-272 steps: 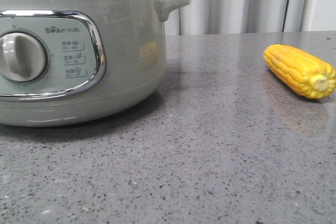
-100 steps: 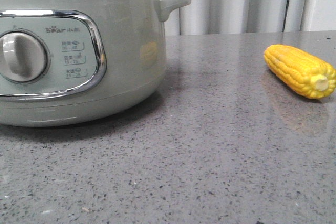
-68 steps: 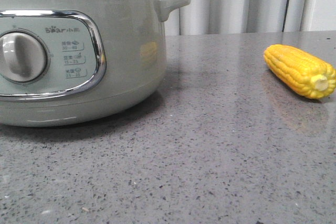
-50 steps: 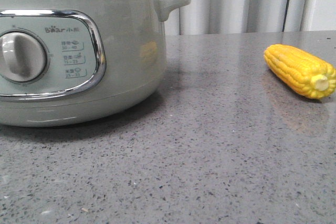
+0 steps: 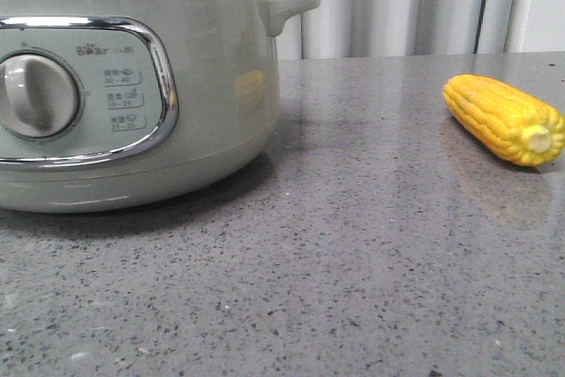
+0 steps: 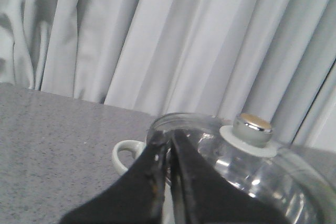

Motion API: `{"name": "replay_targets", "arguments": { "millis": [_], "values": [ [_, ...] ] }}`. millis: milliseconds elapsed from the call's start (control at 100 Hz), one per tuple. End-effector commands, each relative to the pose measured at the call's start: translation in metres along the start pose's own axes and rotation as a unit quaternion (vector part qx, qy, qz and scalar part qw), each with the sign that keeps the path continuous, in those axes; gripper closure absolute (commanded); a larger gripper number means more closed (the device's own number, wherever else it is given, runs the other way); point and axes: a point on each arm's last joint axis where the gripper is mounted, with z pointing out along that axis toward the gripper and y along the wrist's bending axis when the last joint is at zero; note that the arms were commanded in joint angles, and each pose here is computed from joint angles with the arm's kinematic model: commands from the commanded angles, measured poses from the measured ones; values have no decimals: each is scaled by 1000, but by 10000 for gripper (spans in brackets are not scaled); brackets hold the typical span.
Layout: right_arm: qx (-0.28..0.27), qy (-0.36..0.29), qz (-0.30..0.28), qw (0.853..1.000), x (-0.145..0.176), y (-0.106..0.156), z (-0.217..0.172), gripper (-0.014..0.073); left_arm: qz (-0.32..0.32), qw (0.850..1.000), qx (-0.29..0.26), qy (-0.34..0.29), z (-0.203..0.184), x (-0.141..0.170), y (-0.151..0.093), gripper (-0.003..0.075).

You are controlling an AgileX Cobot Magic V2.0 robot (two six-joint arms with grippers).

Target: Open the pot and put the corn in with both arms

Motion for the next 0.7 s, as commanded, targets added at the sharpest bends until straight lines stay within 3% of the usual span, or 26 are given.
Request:
{"name": "replay_targets", "arguments": {
  "millis": [0, 50, 120, 200, 270, 400, 690],
  "values": [
    [10, -24, -30, 999, -32, 0, 8, 637, 61, 998, -3, 26, 19, -23, -4, 717],
    [8, -15, -30, 999, -39, 1, 12, 595, 89, 995, 10, 41, 27, -30, -7, 657],
    [7, -4, -30, 1000, -46, 1, 17, 488, 103, 993, 32, 48, 36, -39, -12, 507],
    [6, 5, -29, 1000, -49, 2, 20, 311, 102, 992, 54, 57, 47, -47, -17, 295],
    [6, 5, -29, 1000, -49, 2, 21, 174, 101, 989, 77, 73, 58, -48, -22, 180],
    [5, 8, -29, 1000, -49, 2, 20, 51, 124, 980, 120, 102, 83, -42, -32, 153],
    [5, 10, -29, 1000, -47, 1, 21, 50, 117, 979, 149, 78, 133, -20, -59, 153]
  ]
}}
